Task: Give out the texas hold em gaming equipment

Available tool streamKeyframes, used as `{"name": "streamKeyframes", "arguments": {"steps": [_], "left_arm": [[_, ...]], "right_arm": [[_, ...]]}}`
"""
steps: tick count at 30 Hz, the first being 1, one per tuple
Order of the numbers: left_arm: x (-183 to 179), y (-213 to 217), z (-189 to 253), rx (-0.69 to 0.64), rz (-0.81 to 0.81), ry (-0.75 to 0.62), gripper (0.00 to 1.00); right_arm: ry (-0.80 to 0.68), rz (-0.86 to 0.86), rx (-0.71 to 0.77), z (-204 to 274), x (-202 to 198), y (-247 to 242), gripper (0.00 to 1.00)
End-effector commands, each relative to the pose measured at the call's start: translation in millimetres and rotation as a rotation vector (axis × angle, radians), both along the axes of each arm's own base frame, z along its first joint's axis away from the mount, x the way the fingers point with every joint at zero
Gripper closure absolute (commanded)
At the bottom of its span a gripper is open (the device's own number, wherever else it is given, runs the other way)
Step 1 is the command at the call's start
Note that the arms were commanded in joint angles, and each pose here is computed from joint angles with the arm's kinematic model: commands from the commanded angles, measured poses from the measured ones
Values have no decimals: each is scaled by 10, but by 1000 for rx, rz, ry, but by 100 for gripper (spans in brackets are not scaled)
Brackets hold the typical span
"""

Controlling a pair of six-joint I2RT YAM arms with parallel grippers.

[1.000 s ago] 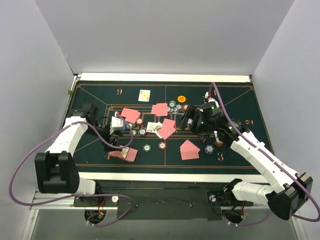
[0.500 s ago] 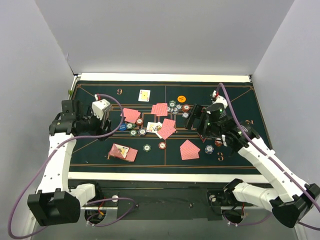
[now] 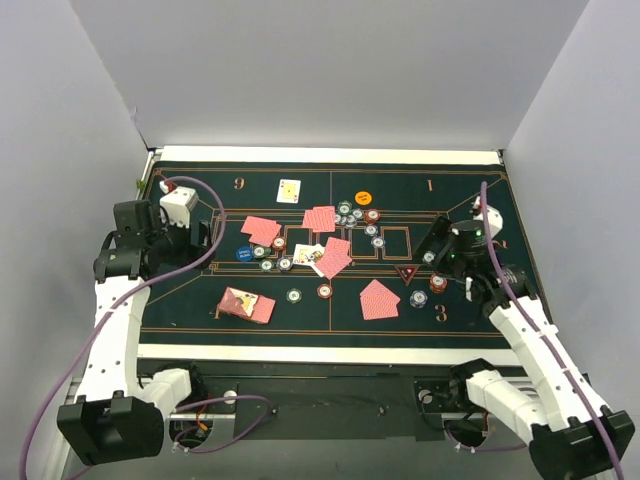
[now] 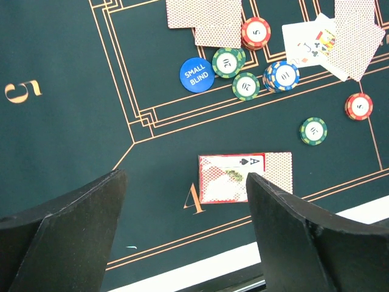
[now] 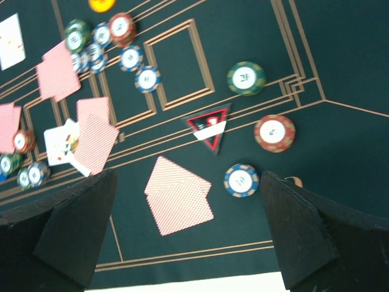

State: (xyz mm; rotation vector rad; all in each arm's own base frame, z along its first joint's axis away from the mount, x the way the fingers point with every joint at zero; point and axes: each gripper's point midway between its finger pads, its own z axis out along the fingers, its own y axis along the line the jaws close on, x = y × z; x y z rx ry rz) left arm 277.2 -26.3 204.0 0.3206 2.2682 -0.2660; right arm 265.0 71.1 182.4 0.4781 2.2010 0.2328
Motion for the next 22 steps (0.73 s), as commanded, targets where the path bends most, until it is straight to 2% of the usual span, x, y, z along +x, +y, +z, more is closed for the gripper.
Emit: {"name": "streamKeyframes", "arguments": {"steps": [1, 5, 14, 22], "left_arm": [[169, 85, 162, -56, 107, -31, 9], [253, 254, 140, -5, 181, -47, 9], [326, 427, 21, 36, 280, -55, 9], [538, 485, -193, 17, 337, -47, 9]], "right_arm": [[3, -69, 58, -128, 108, -244, 2], [20, -132, 137, -261, 162, -440, 2], [85, -224, 51, -365, 133, -684, 2], [74, -204, 16, -356, 136, -707, 2]]}}
